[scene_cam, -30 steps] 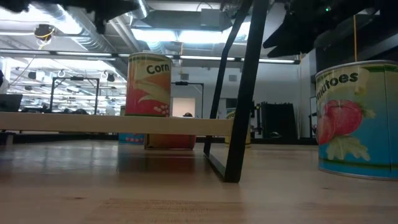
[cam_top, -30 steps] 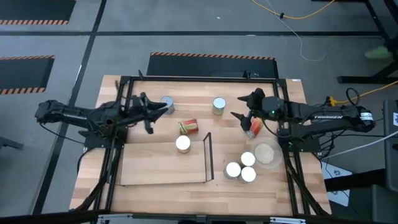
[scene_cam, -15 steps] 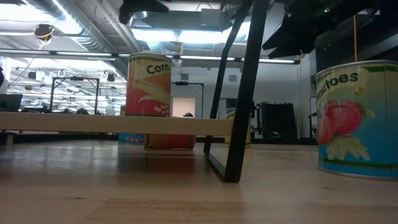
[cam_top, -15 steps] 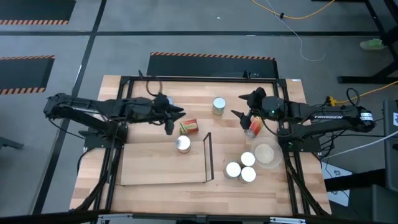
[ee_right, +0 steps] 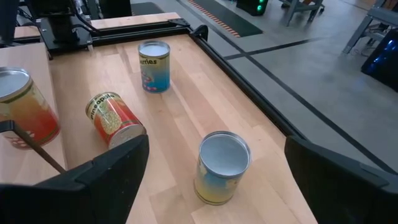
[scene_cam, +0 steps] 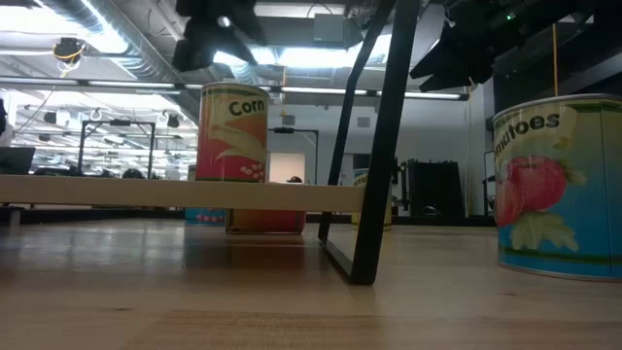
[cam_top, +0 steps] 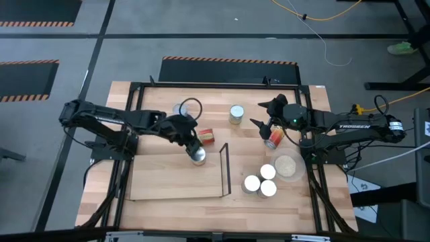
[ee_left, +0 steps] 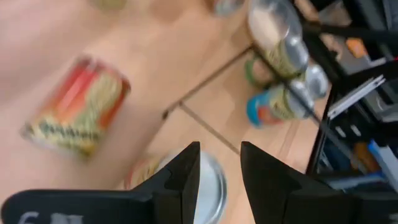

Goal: Pick and place cans onto a shelf
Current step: Put the corn can on the shelf

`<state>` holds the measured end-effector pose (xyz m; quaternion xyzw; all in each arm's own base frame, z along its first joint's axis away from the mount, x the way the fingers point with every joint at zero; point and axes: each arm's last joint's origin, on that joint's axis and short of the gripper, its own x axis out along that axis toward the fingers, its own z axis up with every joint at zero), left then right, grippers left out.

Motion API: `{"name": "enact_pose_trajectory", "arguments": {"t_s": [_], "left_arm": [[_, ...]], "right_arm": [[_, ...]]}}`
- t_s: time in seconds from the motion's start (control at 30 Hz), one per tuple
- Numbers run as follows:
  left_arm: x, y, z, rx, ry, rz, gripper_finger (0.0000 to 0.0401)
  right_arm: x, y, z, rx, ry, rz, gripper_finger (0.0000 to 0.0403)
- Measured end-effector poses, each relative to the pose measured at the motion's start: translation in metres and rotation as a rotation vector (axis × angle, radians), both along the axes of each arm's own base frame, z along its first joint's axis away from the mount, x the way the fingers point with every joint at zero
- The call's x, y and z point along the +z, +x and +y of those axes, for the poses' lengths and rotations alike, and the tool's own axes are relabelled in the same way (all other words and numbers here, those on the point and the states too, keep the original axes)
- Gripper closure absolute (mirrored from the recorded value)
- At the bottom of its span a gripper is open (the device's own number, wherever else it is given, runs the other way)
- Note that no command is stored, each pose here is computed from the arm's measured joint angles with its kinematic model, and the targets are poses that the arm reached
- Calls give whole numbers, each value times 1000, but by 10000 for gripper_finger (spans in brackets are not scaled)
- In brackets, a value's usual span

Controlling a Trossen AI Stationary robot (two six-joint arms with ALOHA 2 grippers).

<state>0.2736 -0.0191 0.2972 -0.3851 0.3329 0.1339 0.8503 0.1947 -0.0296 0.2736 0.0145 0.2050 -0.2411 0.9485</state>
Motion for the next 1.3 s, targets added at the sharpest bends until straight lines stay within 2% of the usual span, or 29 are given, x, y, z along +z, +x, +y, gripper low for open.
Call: {"name": "enact_pose_trajectory", "arguments": {"t_s": [0.2,0.33,0.6,1.0,1.3], "left_arm": [[-12,-5,-3,19,-115,137,293],[-15,-11,-5,55,-142,201,293],[-21,-17,-10,70,-96,286,293],[-21,-15,-10,119,-25,261,293],[-37,-2,-12,114,-20,308,293]], "right_arm": [[0,0,0,8,-18,10,24],[0,0,0,10,-21,12,24],[0,0,0,8,-18,11,24],[0,0,0,8,-17,11,24],[0,0,0,8,-16,9,24]]}}
